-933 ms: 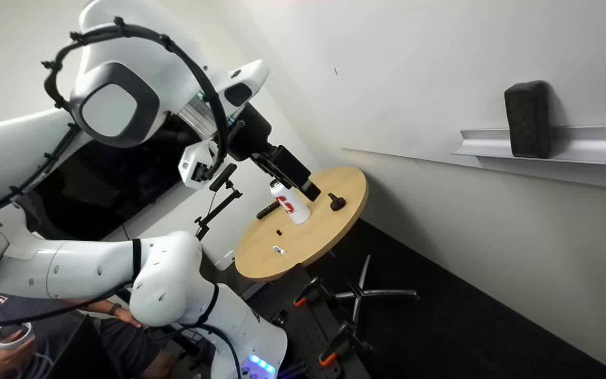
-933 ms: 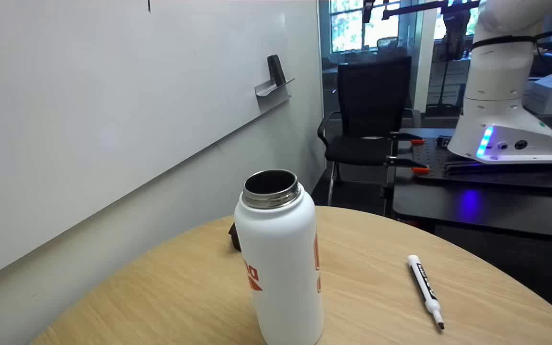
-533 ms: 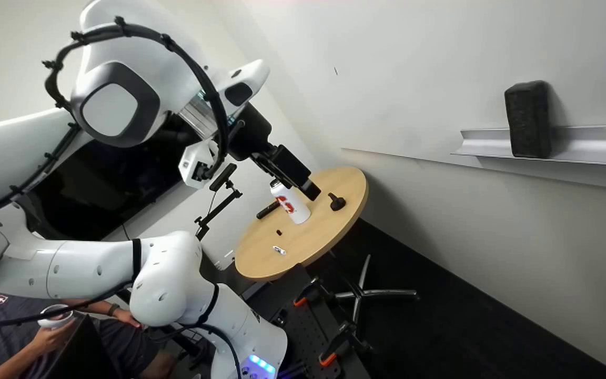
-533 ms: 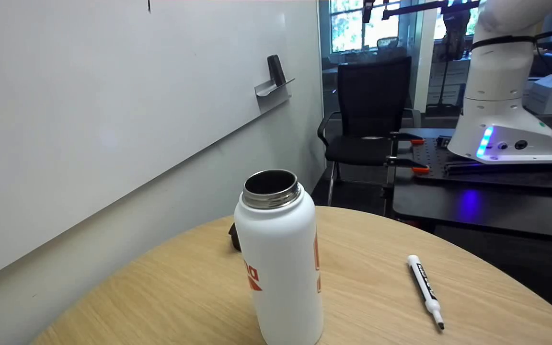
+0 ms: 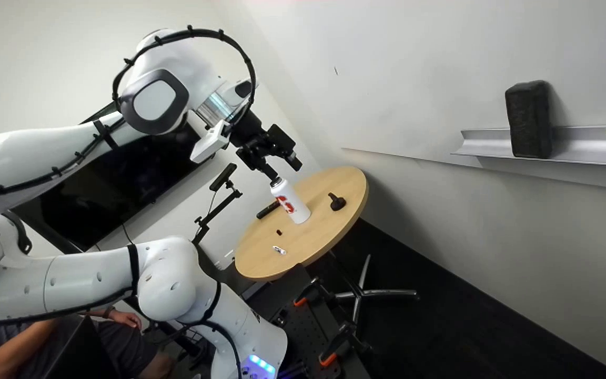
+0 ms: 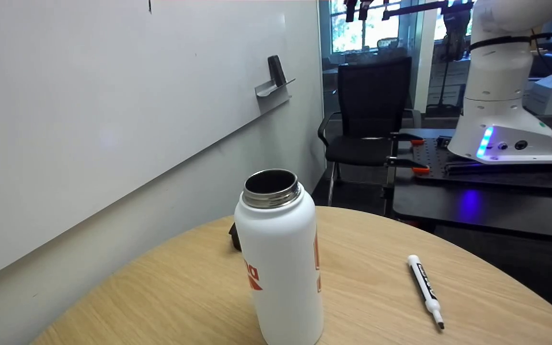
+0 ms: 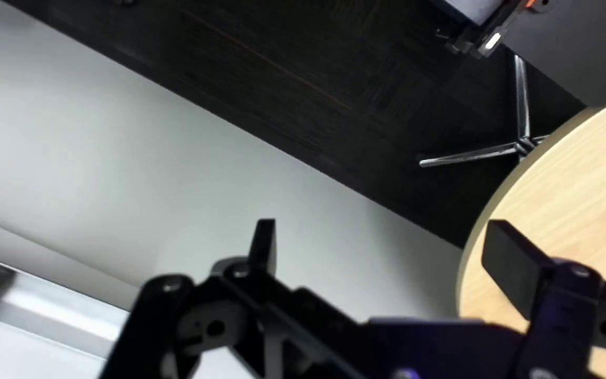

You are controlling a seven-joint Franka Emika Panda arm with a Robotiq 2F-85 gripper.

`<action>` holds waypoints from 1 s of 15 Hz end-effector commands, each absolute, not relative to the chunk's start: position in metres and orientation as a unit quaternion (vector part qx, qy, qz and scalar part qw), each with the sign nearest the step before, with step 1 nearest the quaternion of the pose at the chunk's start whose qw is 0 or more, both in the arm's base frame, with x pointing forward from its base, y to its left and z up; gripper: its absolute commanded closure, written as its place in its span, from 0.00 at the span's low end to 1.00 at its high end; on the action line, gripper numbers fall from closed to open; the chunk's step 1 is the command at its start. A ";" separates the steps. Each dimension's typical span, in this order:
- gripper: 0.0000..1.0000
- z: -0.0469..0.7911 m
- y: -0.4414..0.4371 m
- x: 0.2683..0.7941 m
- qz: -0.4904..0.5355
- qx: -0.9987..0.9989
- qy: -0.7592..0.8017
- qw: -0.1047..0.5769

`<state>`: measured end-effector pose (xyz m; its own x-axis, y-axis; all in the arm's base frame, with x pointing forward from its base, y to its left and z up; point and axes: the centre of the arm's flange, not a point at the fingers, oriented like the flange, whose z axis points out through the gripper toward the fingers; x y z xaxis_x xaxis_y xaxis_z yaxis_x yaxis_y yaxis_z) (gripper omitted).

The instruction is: Scribble on the whiteboard with the black marker

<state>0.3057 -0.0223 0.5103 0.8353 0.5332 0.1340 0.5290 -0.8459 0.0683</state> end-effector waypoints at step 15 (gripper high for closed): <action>0.00 0.499 0.148 0.253 0.047 0.829 0.556 0.030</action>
